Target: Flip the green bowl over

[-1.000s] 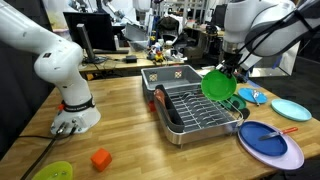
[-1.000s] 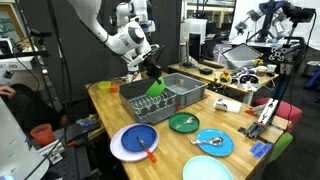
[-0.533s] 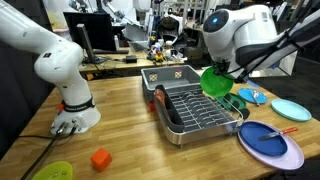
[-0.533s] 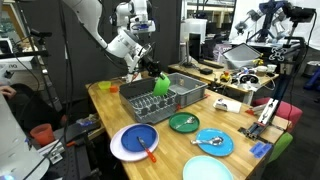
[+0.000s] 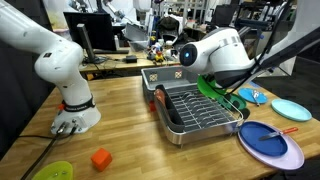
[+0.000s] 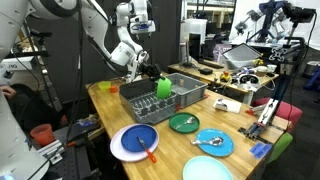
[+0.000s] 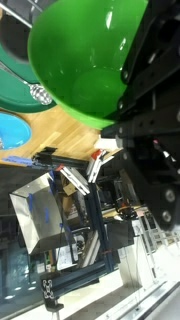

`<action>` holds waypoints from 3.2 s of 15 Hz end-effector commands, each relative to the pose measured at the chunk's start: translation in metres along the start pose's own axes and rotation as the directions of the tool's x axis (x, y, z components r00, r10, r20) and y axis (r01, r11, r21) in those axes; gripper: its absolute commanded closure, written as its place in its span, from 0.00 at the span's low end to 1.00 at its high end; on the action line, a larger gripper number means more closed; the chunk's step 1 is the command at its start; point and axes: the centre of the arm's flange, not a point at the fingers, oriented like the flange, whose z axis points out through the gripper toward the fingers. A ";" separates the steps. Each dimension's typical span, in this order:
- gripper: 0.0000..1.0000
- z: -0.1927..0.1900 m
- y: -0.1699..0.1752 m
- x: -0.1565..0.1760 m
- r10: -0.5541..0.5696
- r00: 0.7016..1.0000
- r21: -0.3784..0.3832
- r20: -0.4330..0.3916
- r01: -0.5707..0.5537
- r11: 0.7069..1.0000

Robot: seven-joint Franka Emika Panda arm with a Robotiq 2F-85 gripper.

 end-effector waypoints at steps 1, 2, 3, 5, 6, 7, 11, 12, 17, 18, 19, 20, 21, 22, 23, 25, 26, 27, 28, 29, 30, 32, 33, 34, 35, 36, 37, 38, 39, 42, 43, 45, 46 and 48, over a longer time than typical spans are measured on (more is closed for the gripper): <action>0.99 0.008 -0.016 0.012 -0.025 0.999 -0.079 0.044 0.028 0.996; 0.99 0.012 -0.021 0.012 -0.033 0.998 -0.086 0.060 0.038 0.996; 0.99 0.014 -0.026 0.013 -0.040 0.997 -0.090 0.070 0.046 0.995; 0.99 0.013 -0.031 0.018 -0.048 0.996 -0.098 0.075 0.055 0.994; 0.99 0.012 -0.034 0.020 -0.051 0.996 -0.102 0.077 0.059 0.993; 0.99 0.011 -0.036 0.023 -0.054 0.995 -0.106 0.080 0.063 0.992; 0.99 0.011 -0.046 0.031 -0.068 0.994 -0.143 0.085 0.079 0.987; 0.99 0.013 -0.051 0.033 -0.071 0.993 -0.157 0.093 0.085 0.984; 0.99 0.021 -0.068 0.043 -0.061 0.986 -0.178 0.153 0.089 0.980; 0.99 0.022 -0.070 0.045 -0.059 0.985 -0.184 0.163 0.090 0.979; 0.99 0.023 -0.073 0.046 -0.061 0.984 -0.188 0.169 0.093 0.978; 0.99 0.023 -0.076 0.048 -0.063 0.982 -0.195 0.178 0.098 0.976; 0.99 0.023 -0.081 0.049 -0.068 0.980 -0.197 0.185 0.105 0.975; 0.99 0.024 -0.086 0.050 -0.076 0.978 -0.190 0.192 0.113 0.975; 0.99 0.025 -0.091 0.051 -0.083 0.977 -0.181 0.196 0.119 0.976; 0.99 0.026 -0.101 0.051 -0.094 0.975 -0.182 0.201 0.131 0.974; 0.99 0.025 -0.101 0.052 -0.093 0.973 -0.188 0.209 0.133 0.973; 0.99 0.026 -0.101 0.053 -0.092 0.973 -0.185 0.214 0.133 0.974; 0.99 0.025 -0.100 0.053 -0.095 0.971 -0.179 0.219 0.135 0.975; 0.99 0.025 -0.100 0.054 -0.097 0.970 -0.172 0.223 0.138 0.975; 0.99 0.025 -0.100 0.054 -0.104 0.968 -0.160 0.226 0.143 0.977; 0.73 0.020 -0.100 0.055 -0.130 0.965 -0.115 0.226 0.159 0.981; 0.68 0.017 -0.100 0.055 -0.154 0.963 -0.082 0.219 0.176 0.981; 0.65 0.014 -0.100 0.054 -0.184 0.961 -0.043 0.208 0.197 0.979; 0.57 0.011 -0.102 0.054 -0.208 0.956 -0.013 0.207 0.215 0.976; 0.50 0.008 -0.102 0.053 -0.229 0.952 0.012 0.201 0.231 0.973; 0.42 0.004 -0.103 0.053 -0.248 0.949 0.034 0.198 0.246 0.969; 0.36 -0.001 -0.101 0.054 -0.263 0.946 0.056 0.191 0.257 0.965; 0.28 -0.005 -0.100 0.054 -0.279 0.942 0.079 0.188 0.269 0.960; 0.09 -0.016 -0.098 0.056 -0.331 0.928 0.161 0.171 0.305 0.939; 0.01 -0.020 -0.098 0.055 -0.350 0.922 0.192 0.163 0.319 0.928; 0.00 -0.029 -0.096 0.054 -0.391 0.910 0.252 0.136 0.350 0.902; 0.00 -0.033 -0.097 0.053 -0.413 0.903 0.283 0.118 0.368 0.886; 0.00 -0.042 -0.099 0.051 -0.454 0.889 0.346 0.061 0.408 0.845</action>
